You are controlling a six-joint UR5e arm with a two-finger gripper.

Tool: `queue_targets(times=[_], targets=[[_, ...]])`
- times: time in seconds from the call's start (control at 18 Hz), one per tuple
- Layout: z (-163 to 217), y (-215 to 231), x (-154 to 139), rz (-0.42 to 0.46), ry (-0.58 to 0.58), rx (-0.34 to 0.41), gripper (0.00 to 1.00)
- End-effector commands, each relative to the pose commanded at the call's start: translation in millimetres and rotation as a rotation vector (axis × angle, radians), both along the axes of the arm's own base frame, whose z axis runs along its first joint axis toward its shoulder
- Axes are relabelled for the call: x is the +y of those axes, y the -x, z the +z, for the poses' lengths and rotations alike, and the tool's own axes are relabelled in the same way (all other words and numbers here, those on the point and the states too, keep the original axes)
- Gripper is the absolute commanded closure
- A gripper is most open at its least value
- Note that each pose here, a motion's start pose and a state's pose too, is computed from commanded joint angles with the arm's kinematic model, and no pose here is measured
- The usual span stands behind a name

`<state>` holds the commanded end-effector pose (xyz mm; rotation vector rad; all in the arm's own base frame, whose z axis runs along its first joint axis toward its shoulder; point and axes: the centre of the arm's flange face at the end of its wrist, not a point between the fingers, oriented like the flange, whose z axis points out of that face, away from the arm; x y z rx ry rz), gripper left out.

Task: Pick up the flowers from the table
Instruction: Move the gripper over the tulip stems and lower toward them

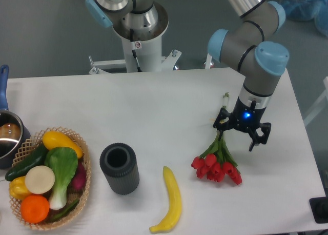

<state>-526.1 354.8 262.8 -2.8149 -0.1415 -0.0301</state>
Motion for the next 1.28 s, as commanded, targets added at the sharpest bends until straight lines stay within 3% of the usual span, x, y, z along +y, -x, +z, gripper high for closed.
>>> queue_targets(times=[0.17, 0.39, 1.28], targets=[[-4, 0, -4, 0.001, 0.045, 0.005, 0.00], [-19, -5, -6, 0.000, 0.067, -0.048, 0.00], [-56, -10, 6, -0.021, 0.091, -0.112, 0.00]])
